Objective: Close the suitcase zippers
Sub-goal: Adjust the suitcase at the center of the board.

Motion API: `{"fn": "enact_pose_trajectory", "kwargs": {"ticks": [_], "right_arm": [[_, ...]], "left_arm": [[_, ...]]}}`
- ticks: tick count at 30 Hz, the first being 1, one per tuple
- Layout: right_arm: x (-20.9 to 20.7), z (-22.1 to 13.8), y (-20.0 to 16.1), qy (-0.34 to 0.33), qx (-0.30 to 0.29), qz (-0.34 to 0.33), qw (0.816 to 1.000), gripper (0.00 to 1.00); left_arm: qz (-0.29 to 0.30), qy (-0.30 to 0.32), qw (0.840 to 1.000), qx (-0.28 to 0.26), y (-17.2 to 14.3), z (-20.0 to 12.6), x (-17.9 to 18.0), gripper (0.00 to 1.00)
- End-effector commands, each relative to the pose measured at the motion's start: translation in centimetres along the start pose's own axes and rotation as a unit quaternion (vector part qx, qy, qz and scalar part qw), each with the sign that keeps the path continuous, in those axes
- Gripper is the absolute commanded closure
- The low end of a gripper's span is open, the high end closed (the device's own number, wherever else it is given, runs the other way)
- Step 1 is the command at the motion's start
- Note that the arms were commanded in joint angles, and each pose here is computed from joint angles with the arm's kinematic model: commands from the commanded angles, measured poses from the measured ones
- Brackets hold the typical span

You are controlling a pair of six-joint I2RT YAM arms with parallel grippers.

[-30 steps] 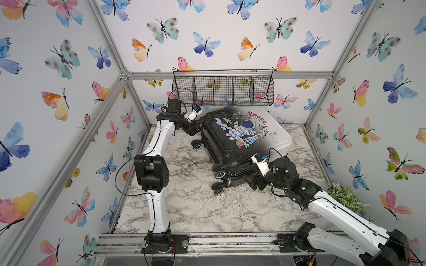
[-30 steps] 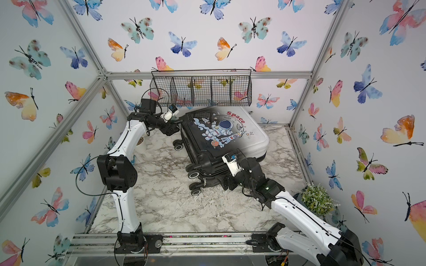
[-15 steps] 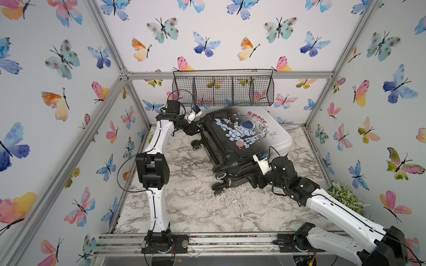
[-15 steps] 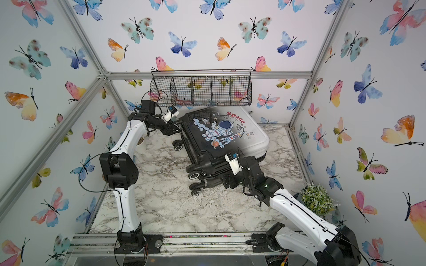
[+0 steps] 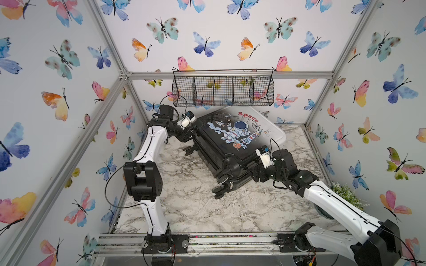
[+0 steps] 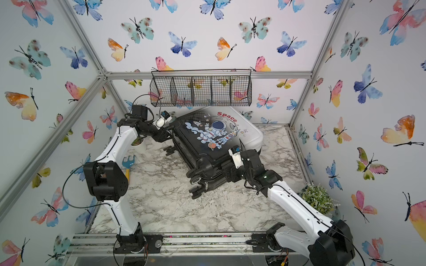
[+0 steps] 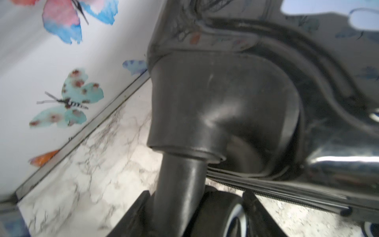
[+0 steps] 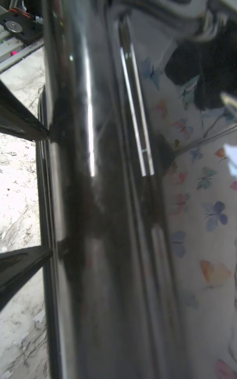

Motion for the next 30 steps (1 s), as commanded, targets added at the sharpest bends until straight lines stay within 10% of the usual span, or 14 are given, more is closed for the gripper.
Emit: {"fn": "enact_pose_trajectory", "kwargs": {"ticks": [1,21,30], "right_arm": [[-0.5,0.1,2.9,-0.001,-0.028,-0.017,0.999,0.17],[-3.3,7.5,10.4,0.093,-0.003,-0.102,0.99,0.21],[-7.1,1.8,3.5,0.061,0.042,-0.082,0.994,0.22]], "left_arm": [[-0.033,0.006,0.999,0.0,-0.2,-4.4,-3.2,0.77],[-0.223,-0.027,0.973,-0.054,-1.1,-11.2,-17.4,0.77],[-0.285,-0.011,0.957,-0.054,0.4,-13.4,-16.7,0.8]]}}
Point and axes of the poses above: each gripper's point midway between its finger pads, its own z axis out along the fingers, its own x axis along the line the jaws close on, y = z × x, the point moved 5 cm from there along -z, back along the fingers, and after that the axes turned 14 degrees about z, right-handed, at the moved point
